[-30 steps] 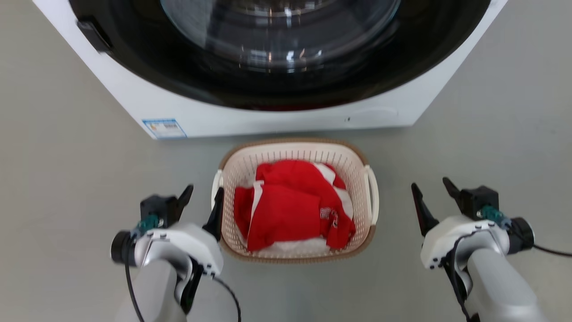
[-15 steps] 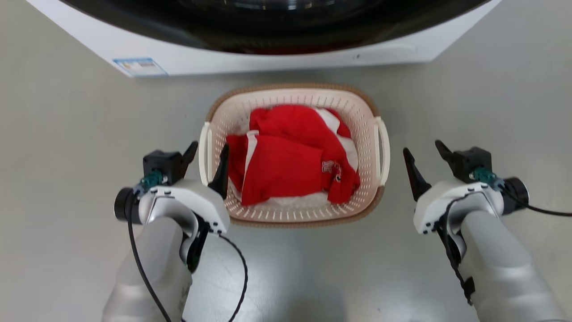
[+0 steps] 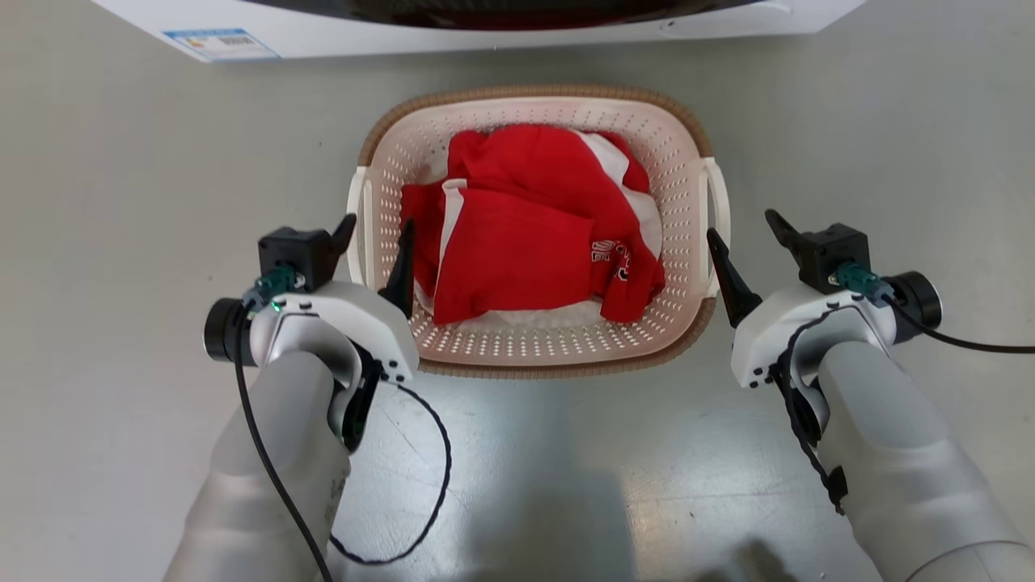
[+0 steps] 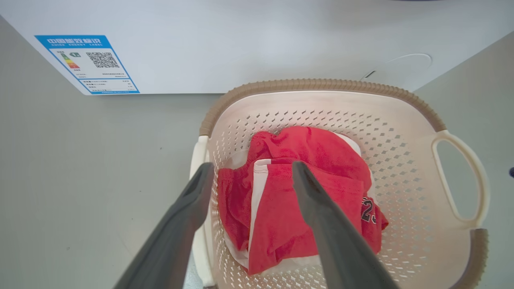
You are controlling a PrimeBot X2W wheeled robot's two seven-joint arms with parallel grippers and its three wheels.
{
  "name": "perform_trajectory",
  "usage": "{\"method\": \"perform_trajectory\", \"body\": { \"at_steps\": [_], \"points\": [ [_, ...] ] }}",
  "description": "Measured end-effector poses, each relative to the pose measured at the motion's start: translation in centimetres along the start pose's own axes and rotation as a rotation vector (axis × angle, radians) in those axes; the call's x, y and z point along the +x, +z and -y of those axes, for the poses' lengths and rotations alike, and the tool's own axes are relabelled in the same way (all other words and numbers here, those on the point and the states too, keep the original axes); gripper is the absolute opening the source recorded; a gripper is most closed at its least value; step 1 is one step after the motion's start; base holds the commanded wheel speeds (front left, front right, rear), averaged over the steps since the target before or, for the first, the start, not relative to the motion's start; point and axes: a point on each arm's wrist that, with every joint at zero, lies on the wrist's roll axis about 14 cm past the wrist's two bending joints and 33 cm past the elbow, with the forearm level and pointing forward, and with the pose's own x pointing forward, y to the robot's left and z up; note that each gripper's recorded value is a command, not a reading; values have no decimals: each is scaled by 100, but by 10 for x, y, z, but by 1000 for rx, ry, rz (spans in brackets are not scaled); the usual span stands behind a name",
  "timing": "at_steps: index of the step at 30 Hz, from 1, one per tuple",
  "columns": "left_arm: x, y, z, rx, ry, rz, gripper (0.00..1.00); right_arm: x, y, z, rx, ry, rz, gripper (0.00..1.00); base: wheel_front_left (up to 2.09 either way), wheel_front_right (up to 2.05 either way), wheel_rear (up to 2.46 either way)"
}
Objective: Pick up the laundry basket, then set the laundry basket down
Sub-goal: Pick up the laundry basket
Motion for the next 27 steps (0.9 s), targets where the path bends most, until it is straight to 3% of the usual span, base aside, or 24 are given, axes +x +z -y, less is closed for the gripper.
{"method": "perform_trajectory", "body": {
  "at_steps": [27],
  "points": [
    [40, -41, -43, 25, 106, -118, 100, 51, -27, -11, 3, 52, -45, 100, 0, 0, 0]
  ]
}}
